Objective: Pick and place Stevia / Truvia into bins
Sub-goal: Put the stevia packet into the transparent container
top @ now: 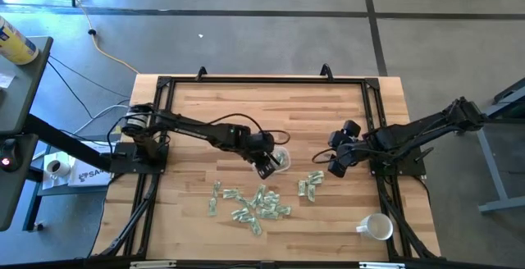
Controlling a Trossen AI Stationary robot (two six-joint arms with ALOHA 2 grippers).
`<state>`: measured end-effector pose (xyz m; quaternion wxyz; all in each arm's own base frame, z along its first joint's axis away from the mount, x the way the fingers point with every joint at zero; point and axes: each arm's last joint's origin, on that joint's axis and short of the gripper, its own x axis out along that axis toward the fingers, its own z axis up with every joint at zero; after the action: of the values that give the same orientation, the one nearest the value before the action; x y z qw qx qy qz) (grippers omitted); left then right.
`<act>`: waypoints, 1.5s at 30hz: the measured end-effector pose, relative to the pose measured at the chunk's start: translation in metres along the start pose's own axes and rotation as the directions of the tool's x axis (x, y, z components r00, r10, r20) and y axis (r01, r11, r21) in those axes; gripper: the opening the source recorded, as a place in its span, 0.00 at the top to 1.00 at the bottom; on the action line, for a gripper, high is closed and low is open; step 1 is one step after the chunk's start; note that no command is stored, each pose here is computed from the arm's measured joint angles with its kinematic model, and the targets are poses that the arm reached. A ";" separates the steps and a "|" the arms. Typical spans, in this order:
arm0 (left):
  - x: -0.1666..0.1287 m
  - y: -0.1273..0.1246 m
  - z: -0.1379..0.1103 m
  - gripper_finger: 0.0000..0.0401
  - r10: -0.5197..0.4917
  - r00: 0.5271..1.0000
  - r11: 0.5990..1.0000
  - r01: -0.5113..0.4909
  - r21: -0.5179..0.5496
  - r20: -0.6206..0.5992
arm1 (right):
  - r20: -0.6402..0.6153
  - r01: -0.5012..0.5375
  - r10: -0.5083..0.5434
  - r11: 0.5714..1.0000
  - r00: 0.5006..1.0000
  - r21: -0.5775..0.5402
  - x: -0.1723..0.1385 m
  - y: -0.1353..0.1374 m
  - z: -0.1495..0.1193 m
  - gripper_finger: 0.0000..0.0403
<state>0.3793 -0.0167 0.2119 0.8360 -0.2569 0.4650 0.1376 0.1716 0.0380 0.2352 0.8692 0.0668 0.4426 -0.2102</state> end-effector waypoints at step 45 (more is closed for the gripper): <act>0.032 0.048 0.015 0.40 0.257 0.940 0.963 -0.270 -0.029 -0.223 | -0.051 0.062 -0.057 0.992 0.997 0.114 0.010 -0.023 0.009 0.35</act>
<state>0.3838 0.0313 0.1769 0.7462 -0.2304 0.5796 0.2328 0.1743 0.0112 0.2341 0.8464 0.1089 0.4521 -0.2596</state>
